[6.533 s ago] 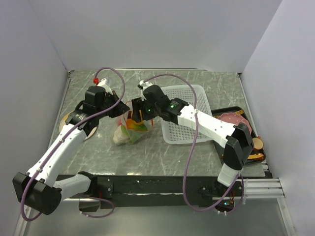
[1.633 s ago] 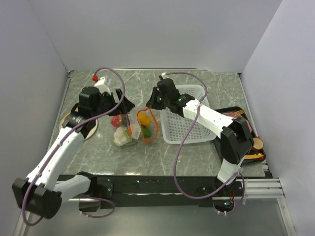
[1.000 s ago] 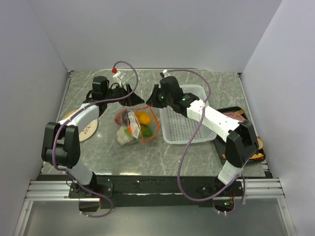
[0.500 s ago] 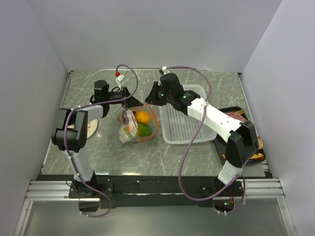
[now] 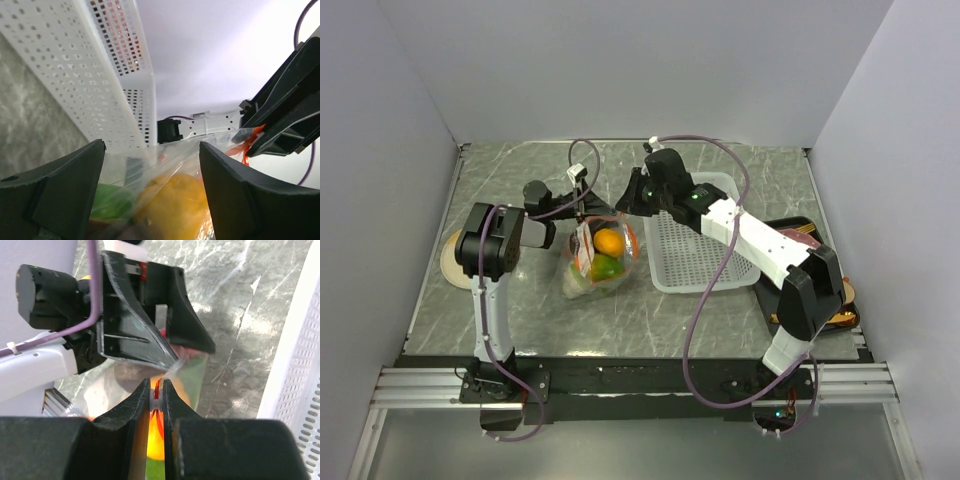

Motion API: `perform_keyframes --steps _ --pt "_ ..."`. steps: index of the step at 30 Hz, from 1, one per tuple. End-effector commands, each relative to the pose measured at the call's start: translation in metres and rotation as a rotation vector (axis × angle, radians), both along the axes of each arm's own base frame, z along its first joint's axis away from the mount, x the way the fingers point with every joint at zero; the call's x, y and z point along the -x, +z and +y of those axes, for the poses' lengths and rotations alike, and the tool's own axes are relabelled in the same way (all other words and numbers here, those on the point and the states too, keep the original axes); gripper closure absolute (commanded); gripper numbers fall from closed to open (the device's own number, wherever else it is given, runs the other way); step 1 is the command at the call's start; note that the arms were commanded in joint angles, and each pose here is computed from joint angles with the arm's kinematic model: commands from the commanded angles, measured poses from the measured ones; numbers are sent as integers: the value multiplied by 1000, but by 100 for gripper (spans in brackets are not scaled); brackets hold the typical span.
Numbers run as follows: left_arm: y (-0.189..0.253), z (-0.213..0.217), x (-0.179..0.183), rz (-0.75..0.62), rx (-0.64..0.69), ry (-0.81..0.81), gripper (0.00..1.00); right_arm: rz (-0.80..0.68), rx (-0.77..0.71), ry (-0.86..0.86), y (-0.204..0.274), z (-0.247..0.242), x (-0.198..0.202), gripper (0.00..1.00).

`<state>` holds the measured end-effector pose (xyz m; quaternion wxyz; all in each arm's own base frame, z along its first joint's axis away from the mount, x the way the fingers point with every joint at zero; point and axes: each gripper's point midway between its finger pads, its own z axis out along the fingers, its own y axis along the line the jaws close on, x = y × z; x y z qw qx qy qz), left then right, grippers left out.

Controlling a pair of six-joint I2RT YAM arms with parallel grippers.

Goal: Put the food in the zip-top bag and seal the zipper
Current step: Zip the zipper food storage bag at the center of the board.

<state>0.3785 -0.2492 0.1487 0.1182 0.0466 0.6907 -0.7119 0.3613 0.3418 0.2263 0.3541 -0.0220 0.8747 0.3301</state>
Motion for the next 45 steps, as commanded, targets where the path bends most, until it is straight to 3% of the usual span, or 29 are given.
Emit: perform_keyframes --steps 1,4,5,7,11,14,20,21,23,24,25,26,27,28,32,36,40,43,45 --pt "67 -3 26 -573 120 -35 19 -102 -73 1 43 5 -10 86" --pt "72 -4 29 -583 122 -37 24 -95 -71 9 40 6 -10 86" --pt "73 -4 30 -583 123 -36 35 -95 -72 7 41 6 -10 86" --pt "74 -4 34 -586 124 -35 46 -95 -71 9 40 6 -10 86" --pt "78 -4 40 -588 133 -34 84 -100 -57 1 39 4 -11 86" --pt "88 -3 43 -584 141 -30 99 -95 -42 -6 34 1 -12 86" --pt "107 -3 45 -610 101 5 99 -100 23 -16 23 -6 -16 86" --pt "113 -2 46 -667 90 30 99 -92 39 -25 19 -10 -18 86" --pt "106 -2 42 -585 33 49 99 -96 57 -24 16 -12 -20 85" --pt "113 0 43 -700 5 72 99 -95 63 -23 14 -13 -21 85" --pt "95 1 36 -551 -68 104 99 -100 75 -20 12 -15 -23 85" --pt "96 2 30 -550 -114 128 99 -108 78 -14 13 -15 -23 85" --pt "101 5 27 -673 -174 155 99 -116 79 -6 14 -14 -23 85" --pt "84 10 23 -562 -266 197 99 -129 78 9 17 -14 -23 85" --pt "94 34 14 -566 -446 384 99 -123 76 42 18 -9 -21 85" --pt "109 43 33 -571 -480 430 96 -56 131 -4 -2 -12 -28 85" --pt "86 39 55 -531 -598 408 94 -32 149 -71 -12 -20 -38 84" --pt "77 36 68 -496 -581 427 86 -28 145 -83 -12 -26 -43 84" --pt "71 35 69 -472 -571 448 73 -58 135 -75 -10 -26 -43 82"
